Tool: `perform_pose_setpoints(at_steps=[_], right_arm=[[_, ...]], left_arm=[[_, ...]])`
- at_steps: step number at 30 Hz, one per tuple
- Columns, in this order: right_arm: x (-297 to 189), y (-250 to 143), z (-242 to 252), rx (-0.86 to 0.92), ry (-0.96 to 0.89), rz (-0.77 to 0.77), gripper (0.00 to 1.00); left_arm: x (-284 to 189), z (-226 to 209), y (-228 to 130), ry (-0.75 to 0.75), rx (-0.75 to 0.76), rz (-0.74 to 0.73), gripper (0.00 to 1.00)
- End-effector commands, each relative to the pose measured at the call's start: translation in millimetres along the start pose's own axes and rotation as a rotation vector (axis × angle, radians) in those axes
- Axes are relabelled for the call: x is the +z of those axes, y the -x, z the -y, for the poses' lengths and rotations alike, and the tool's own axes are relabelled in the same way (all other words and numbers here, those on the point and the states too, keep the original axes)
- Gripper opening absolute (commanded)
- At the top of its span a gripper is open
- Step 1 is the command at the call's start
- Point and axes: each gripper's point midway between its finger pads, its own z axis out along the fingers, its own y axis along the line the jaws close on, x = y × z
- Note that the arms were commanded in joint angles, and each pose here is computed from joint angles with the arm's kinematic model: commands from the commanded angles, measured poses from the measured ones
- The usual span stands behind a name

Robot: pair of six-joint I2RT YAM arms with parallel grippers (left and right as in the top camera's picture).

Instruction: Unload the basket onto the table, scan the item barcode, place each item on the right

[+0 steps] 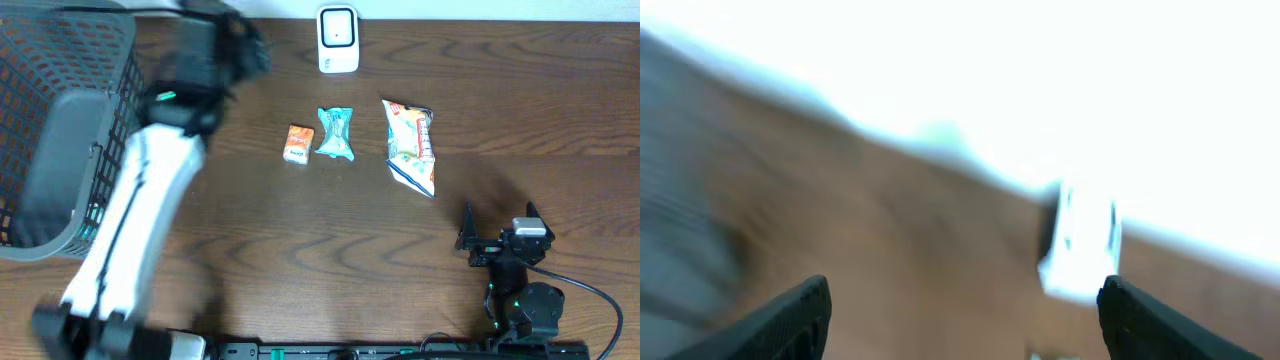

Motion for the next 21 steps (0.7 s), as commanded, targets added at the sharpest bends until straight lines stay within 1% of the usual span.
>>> perform_pose_setpoints(at_steps=[1,4,6,9,10,11,12,14,18,21], right_arm=[[-0.2,-0.6,-1.3,-0.012,0.005,0.0,0.99],[-0.2,-0.6,-1.4,-0.012,0.005,0.0,0.99],[-0.2,-0.6,-1.3,-0.012,0.005,0.0,0.99],[-0.2,-0.6,-1.4,-0.012,0.005,0.0,0.99],[-0.2,-0.6,-1.4,-0.012,0.005,0.0,0.99],[-0.2,-0.6,-1.4,-0.012,0.005,0.0,0.99],[-0.2,-0.6,-1.4,-0.012,0.005,0.0,0.99],[-0.2,-0.6,-1.4,-0.012,0.005,0.0,0.99],[-0.2,-0.6,-1.4,-0.012,0.005,0.0,0.99],[-0.2,-0.6,-1.4,-0.012,0.005,0.0,0.99]], left_arm=[[-58.9,-86.5,73.4,0.255,-0.045,0.238,0.84],[-86.9,-150.9,94.3,0.425,-0.055,0.294,0.84],[-99.4,-198.6,90.8,0.539,-0.112,0.272,0.85],[-116.2,-268.2,60.8,0.71,-0.329,0.201,0.91],[-127.1,-305.5,33.1,0.815,-0.508,0.154,0.94],[-130.0,-319.4,19.3,0.849,-0.584,0.124,0.98],[-127.1,-333.1,0.3,0.851,-0.675,0.06,0.98],[-123.2,-342.3,-22.2,0.845,-0.723,-0.044,0.98],[-117.8,-360.7,-64.2,0.911,-0.8,-0.203,0.98],[-112.4,-367.0,-91.9,0.963,-0.865,-0.291,0.98]])
